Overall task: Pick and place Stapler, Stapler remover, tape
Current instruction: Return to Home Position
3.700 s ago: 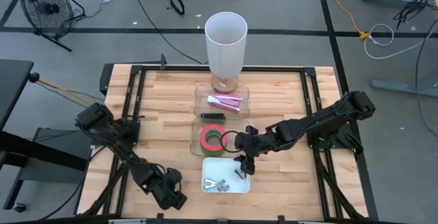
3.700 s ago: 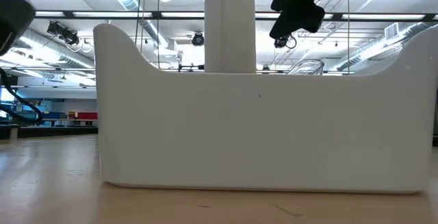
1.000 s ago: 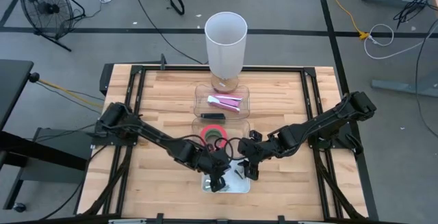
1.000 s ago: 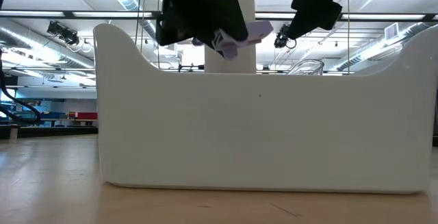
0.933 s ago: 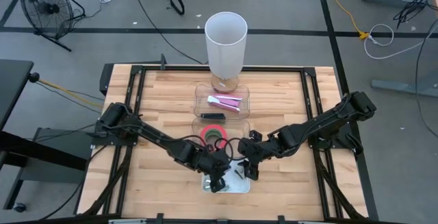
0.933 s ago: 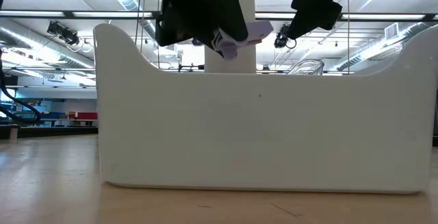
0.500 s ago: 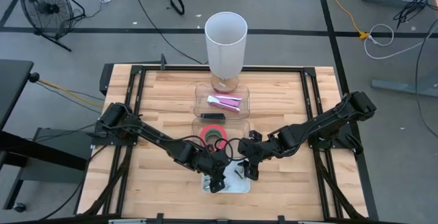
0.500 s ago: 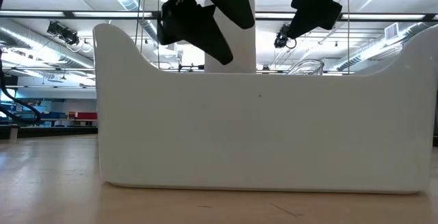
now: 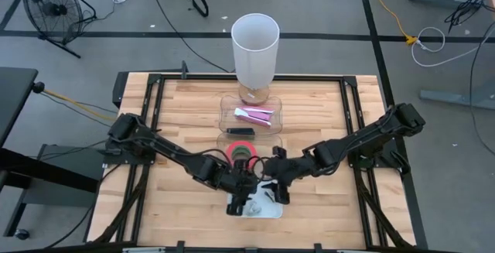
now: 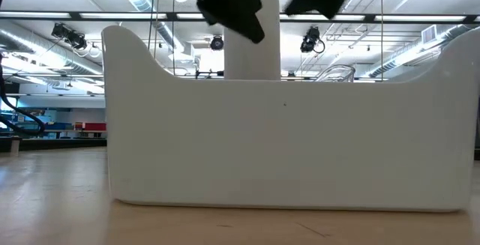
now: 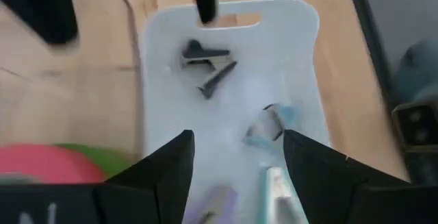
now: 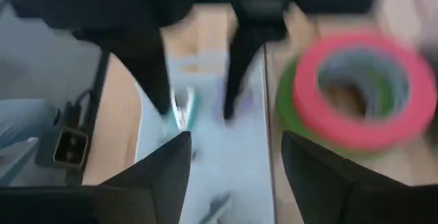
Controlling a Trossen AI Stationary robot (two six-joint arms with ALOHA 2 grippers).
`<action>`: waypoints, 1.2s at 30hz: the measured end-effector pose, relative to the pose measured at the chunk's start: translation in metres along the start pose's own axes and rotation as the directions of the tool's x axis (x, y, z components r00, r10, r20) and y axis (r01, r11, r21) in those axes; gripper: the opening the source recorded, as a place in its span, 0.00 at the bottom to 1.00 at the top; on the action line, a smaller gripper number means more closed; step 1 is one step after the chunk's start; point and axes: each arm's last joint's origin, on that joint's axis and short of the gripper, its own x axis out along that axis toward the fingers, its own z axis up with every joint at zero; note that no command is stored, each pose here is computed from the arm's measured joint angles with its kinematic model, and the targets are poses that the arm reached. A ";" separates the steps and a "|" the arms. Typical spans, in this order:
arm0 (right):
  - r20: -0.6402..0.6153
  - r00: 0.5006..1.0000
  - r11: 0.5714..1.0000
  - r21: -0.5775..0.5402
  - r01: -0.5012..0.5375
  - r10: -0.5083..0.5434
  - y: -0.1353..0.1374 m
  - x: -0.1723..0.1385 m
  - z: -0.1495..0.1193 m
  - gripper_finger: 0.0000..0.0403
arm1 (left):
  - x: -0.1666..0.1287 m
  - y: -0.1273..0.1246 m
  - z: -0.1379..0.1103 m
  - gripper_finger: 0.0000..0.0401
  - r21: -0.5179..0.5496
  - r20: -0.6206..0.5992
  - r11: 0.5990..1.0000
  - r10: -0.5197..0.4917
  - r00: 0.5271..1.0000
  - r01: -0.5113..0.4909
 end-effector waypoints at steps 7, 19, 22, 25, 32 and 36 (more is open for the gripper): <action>0.238 0.970 0.990 -0.142 -0.019 0.053 -0.005 -0.001 0.028 0.57 | -0.023 0.013 0.014 0.57 0.086 0.099 0.994 0.060 0.993 -0.069; 0.289 0.956 0.993 0.088 -0.083 0.055 -0.005 -0.002 0.033 0.57 | -0.031 0.011 0.023 0.57 -0.164 0.194 0.986 0.060 0.979 -0.028; 0.288 0.956 0.993 0.087 -0.083 0.054 -0.005 -0.002 0.033 0.57 | -0.031 0.013 0.023 0.57 -0.168 0.198 0.985 0.061 0.978 -0.028; 0.286 0.957 0.993 0.088 -0.080 0.052 -0.006 -0.002 0.033 0.57 | -0.031 0.015 0.024 0.57 -0.172 0.199 0.985 0.063 0.978 -0.029; 0.321 0.945 0.991 0.096 -0.094 0.059 -0.014 -0.009 0.025 0.57 | -0.058 0.016 0.030 0.57 -0.178 0.260 0.984 0.046 0.964 0.001; 0.376 0.925 0.988 0.114 -0.101 0.051 -0.032 -0.041 0.011 0.57 | -0.087 0.020 0.029 0.57 -0.186 0.340 0.982 0.021 0.940 0.045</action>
